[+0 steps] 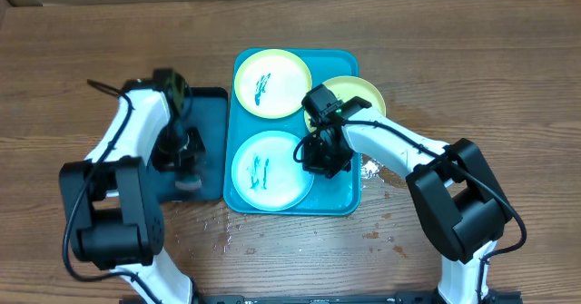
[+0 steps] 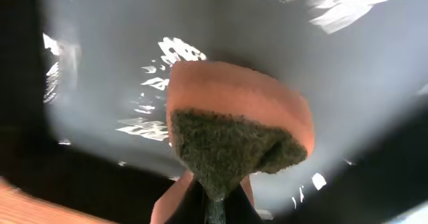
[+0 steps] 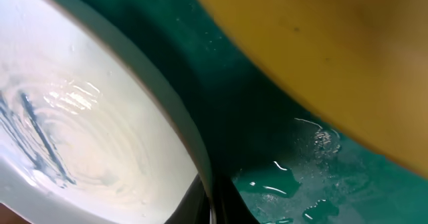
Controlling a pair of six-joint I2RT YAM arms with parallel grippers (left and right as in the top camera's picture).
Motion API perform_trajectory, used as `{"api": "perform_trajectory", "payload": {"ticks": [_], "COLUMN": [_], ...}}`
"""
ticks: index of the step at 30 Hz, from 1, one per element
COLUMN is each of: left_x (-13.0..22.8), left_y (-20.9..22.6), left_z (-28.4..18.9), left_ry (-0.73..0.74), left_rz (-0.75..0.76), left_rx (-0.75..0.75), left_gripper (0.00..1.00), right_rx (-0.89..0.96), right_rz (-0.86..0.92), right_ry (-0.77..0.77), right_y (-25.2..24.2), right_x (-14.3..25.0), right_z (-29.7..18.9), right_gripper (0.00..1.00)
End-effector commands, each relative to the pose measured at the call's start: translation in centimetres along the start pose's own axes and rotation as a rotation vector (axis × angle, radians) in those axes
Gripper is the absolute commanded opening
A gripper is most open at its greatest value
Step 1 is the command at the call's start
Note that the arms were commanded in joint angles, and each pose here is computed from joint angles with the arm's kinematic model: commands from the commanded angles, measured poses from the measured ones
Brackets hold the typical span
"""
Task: Clean dirty plates on tray and stack at the side
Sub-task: 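Grasp the sponge with the left gripper and the white plate rim with the right, then scrub the white plate with the sponge in the left gripper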
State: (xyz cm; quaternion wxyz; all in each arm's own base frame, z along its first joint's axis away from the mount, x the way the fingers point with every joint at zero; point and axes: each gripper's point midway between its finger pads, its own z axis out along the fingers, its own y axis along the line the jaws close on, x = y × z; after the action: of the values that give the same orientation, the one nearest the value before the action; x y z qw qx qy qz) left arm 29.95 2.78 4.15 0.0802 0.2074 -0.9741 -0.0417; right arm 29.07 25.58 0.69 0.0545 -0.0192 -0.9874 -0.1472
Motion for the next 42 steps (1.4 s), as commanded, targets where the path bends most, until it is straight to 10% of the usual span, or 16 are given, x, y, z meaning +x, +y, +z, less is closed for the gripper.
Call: {"api": "perform_trajectory", "payload": {"ticks": [1,9,20,33,42], "left_x": [-1.0,2.4,4.4,0.8,-0.5], "left_y": [-2.9,-10.6,-20.6,-6.9,-6.4], "left_z": [-7.1,-8.6,1.7,3.7,3.8], "left_ry": [-0.169,-0.220,-0.155,-0.099,-0.055], "left_rz": [0.097,0.294,0.480,0.288,0.268], "left_rx": [0.158,0.266,0.225,-0.327,-0.211], "left_gripper": [0.04,0.04,0.04,0.04,0.04], "right_rx": [0.046,0.037,0.053,0.070,0.071], "right_rz": [0.133,0.090,0.010,-0.033,-0.032], "right_ry": [-0.055,-0.064,-0.036,-0.016,-0.014], "right_y": [-2.4,-2.2,-0.7,-0.5,-0.5], "right_x": [-2.1,-2.4,-0.5,0.4,0.4], "right_z": [0.2,0.2,0.9,1.1,1.1], "right_gripper": [0.04,0.04,0.04,0.04,0.04]}}
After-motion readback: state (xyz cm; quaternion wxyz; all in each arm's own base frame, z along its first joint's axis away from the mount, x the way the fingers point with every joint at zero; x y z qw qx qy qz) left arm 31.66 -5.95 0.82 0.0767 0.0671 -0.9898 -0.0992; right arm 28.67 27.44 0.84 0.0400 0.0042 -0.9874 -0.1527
